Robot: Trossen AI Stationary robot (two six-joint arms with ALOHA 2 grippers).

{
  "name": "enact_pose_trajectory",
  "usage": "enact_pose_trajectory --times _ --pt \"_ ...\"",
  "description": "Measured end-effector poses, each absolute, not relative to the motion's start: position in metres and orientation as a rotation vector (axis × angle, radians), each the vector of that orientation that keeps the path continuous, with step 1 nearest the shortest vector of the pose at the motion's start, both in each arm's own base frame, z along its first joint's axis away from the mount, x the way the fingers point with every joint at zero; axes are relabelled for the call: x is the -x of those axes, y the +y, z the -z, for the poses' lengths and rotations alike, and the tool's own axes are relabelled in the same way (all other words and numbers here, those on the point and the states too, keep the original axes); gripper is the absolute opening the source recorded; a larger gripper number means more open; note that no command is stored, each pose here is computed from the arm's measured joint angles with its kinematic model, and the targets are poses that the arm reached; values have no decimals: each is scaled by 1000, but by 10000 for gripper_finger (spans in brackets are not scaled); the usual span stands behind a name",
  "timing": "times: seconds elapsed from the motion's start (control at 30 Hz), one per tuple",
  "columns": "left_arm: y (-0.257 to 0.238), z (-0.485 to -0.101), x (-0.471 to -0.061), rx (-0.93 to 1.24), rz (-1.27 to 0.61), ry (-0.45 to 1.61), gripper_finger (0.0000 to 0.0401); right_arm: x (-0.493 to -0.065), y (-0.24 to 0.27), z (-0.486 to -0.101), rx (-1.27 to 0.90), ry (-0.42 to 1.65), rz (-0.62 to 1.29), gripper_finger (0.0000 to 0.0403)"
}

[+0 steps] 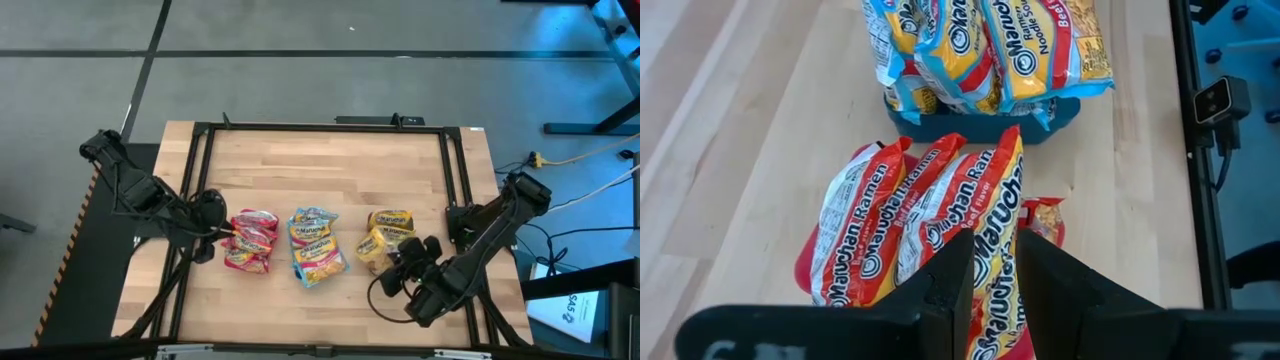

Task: Sort Maruchan noodles
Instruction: Put the yellow noodle pack into the black bin

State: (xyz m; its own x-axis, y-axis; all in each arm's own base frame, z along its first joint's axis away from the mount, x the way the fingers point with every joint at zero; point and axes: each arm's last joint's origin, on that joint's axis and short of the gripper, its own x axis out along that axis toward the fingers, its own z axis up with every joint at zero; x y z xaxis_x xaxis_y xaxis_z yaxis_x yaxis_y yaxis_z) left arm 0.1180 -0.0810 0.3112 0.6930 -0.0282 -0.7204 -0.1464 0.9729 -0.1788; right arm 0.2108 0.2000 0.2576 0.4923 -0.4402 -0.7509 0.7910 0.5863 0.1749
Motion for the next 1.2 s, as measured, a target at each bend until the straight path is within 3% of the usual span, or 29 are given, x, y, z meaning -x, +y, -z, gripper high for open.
enact_pose_trajectory --times 0.33,1.2 --pt "-81 -311 -118 230 -69 803 71 -215 208 -220 -689 791 690 0" --pt "-80 -311 -118 222 -87 789 71 -213 219 -206 -713 1179 578 0"
